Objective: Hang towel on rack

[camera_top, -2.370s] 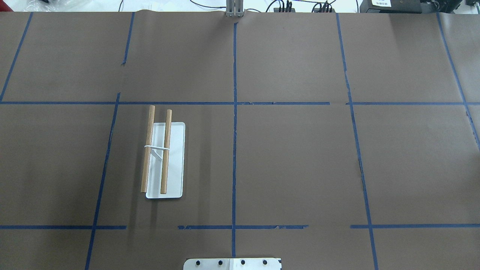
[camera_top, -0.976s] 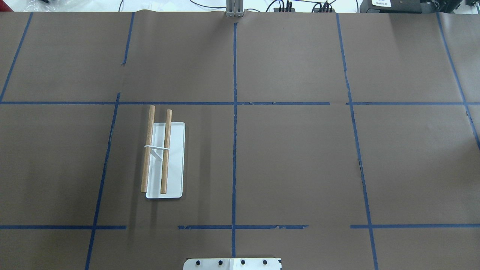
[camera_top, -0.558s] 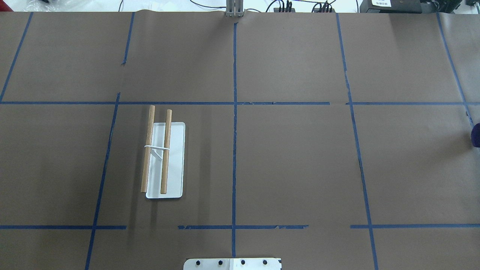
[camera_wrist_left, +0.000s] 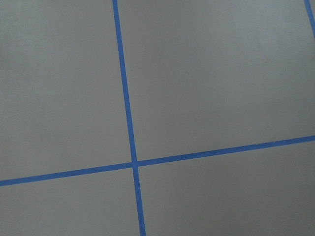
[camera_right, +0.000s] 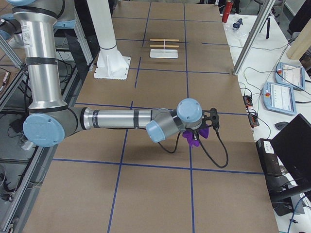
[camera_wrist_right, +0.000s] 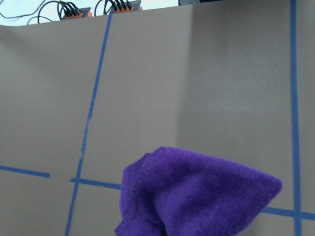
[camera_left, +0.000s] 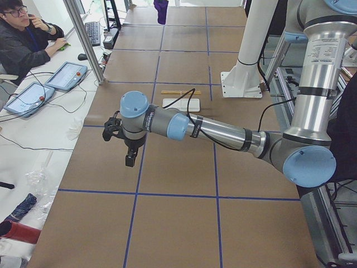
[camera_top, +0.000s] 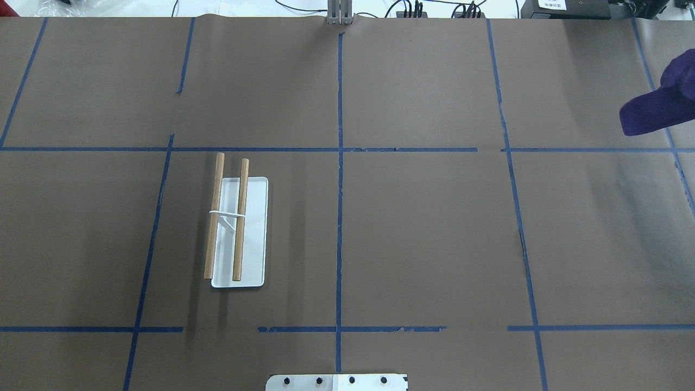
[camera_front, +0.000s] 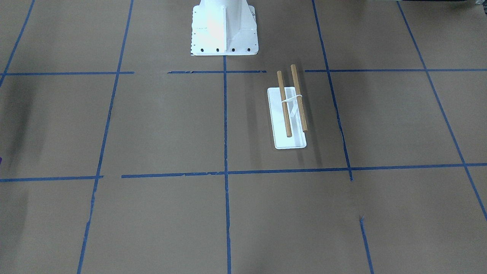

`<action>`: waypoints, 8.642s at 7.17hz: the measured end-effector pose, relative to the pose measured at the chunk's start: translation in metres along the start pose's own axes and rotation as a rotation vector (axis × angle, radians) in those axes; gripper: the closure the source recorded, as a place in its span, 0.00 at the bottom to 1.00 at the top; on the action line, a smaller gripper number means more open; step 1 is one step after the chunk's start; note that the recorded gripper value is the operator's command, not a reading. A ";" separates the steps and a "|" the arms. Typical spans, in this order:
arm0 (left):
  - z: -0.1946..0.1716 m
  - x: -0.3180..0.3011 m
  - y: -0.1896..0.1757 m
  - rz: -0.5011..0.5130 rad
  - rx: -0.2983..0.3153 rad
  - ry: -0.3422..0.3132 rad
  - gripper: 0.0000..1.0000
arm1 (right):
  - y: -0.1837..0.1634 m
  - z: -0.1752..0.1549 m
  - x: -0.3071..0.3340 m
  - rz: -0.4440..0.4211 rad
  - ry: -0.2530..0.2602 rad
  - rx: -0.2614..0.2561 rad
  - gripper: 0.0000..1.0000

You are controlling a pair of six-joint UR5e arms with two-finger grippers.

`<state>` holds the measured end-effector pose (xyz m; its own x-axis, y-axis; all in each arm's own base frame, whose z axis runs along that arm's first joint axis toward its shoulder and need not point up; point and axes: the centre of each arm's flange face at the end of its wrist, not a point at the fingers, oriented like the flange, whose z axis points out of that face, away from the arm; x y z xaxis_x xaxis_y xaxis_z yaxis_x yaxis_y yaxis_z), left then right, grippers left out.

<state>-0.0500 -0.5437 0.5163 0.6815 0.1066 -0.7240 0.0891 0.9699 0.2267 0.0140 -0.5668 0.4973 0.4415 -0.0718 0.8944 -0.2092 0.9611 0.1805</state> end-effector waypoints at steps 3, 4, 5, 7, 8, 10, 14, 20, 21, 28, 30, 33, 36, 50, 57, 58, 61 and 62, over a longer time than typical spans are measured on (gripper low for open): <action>0.025 0.073 -0.011 0.009 0.117 0.099 0.00 | -0.037 0.040 -0.156 0.071 -0.076 0.045 1.00; 0.042 0.111 -0.010 -0.013 0.133 0.162 0.00 | -0.027 0.067 -0.199 0.102 -0.099 0.116 1.00; 0.051 0.154 -0.010 -0.065 0.153 0.247 0.00 | -0.010 0.092 -0.239 0.157 -0.159 0.203 1.00; 0.041 0.228 -0.023 -0.249 0.154 0.404 0.00 | 0.038 0.126 -0.318 0.283 -0.346 0.351 1.00; 0.031 0.254 -0.029 -0.334 0.141 0.467 0.00 | 0.067 0.132 -0.357 0.336 -0.433 0.398 1.00; 0.025 0.313 -0.025 -0.488 0.062 0.621 0.00 | 0.133 0.128 -0.430 0.442 -0.607 0.478 1.00; 0.022 0.427 -0.019 -0.748 -0.128 0.787 0.00 | 0.211 0.120 -0.488 0.547 -0.844 0.528 1.00; 0.024 0.538 0.002 -0.818 -0.231 0.883 0.00 | 0.222 0.120 -0.502 0.517 -0.862 0.520 1.00; 0.026 0.550 0.004 -0.814 -0.233 0.891 0.00 | 0.224 0.120 -0.502 0.511 -0.861 0.520 1.00; 0.030 0.591 0.006 -0.786 -0.259 0.909 0.00 | 0.237 0.125 -0.512 0.396 -0.836 0.524 1.00; 0.032 0.595 0.008 -0.787 -0.259 0.912 0.31 | 0.240 0.122 -0.513 0.386 -0.841 0.523 1.00; 0.034 0.596 0.008 -0.795 -0.254 0.908 1.00 | 0.242 0.113 -0.516 0.383 -0.863 0.511 1.00; 0.035 0.595 0.008 -0.796 -0.252 0.908 1.00 | 0.243 0.110 -0.516 0.377 -0.868 0.500 0.78; 0.028 0.558 0.020 -0.739 -0.197 0.901 1.00 | 0.220 0.062 -0.347 0.149 -0.638 0.495 0.00; 0.052 0.570 0.091 -0.512 0.388 0.918 1.00 | 0.155 0.068 -0.243 -0.058 0.001 0.390 0.00; 0.064 0.556 0.101 -0.482 0.431 0.870 1.00 | 0.156 0.069 -0.228 -0.100 0.064 0.373 0.00; 0.105 0.501 0.130 -0.373 0.531 0.679 1.00 | 0.158 0.073 -0.196 -0.131 0.212 0.309 0.00; 0.115 0.484 0.138 -0.345 0.543 0.627 1.00 | 0.157 0.073 -0.190 -0.145 0.247 0.284 0.00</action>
<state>0.3753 -0.3837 0.2723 0.0459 0.0824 -0.9955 0.6554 0.7496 0.0922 -0.1665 -0.4215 0.3857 0.6736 -0.1013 0.7321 -0.3469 0.8313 0.4342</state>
